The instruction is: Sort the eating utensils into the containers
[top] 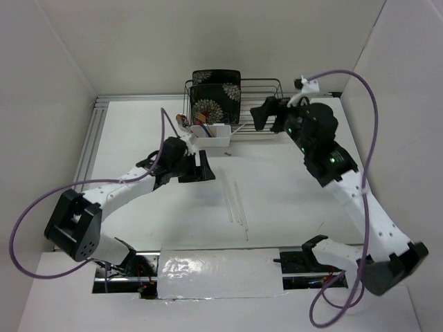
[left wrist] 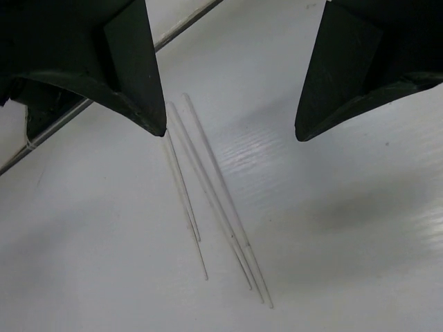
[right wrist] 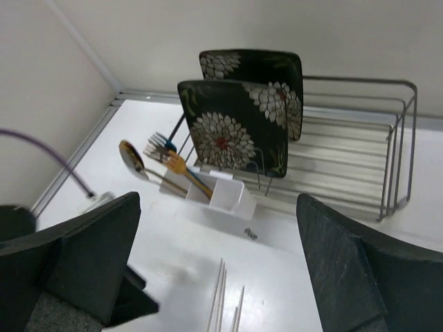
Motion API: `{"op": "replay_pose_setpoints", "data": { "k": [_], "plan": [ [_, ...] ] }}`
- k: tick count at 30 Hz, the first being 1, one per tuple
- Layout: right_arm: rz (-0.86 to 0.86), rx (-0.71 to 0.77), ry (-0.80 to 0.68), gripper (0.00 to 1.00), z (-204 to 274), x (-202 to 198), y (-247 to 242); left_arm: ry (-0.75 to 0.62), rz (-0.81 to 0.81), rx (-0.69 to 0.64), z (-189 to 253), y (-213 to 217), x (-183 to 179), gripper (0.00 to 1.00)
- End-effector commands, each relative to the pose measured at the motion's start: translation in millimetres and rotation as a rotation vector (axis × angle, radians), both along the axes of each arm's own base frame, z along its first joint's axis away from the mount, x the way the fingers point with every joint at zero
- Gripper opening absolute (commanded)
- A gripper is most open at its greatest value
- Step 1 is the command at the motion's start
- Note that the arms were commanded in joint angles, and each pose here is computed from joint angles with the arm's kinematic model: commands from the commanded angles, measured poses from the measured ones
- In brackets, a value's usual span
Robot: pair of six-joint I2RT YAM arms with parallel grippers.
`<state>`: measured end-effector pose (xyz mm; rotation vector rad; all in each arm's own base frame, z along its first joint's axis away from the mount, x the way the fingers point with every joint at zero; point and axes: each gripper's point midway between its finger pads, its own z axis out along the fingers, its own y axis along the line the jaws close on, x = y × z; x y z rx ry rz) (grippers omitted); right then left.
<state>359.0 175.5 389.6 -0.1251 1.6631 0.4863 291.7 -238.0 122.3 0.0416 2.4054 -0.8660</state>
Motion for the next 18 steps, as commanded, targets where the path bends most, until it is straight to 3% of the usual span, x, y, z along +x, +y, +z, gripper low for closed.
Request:
{"op": "replay_pose_setpoints", "data": {
  "k": [1, 5, 7, 9, 10, 18],
  "plan": [
    [-0.013, -0.029, 0.187, 1.0, -67.1, -27.1, -12.6, 0.045, 0.111, 0.052, -2.4, -20.3, 12.9, 0.87],
    [0.013, 0.028, 0.311, 0.98, -115.4, -64.8, -15.9, 0.142, 0.205, 0.131, -23.0, -37.2, 8.6, 0.82],
    [0.018, 0.034, 0.358, 0.98, -137.9, -83.5, -21.4, 0.167, 0.223, 0.193, -33.8, -43.3, 6.3, 0.71],
    [0.027, 0.04, 0.391, 0.98, -153.7, -97.6, -24.4, 0.186, 0.253, 0.251, -42.8, -49.7, -0.1, 0.69],
    [0.028, 0.052, 0.372, 0.98, -150.2, -102.9, -26.8, 0.231, 0.285, 0.293, -53.8, -46.1, -0.1, 0.65],
    [0.021, 0.01, 0.375, 0.98, -157.1, -108.2, -34.0, 0.308, 0.301, 0.417, -89.5, -61.1, -13.9, 0.59]
  ]
}}
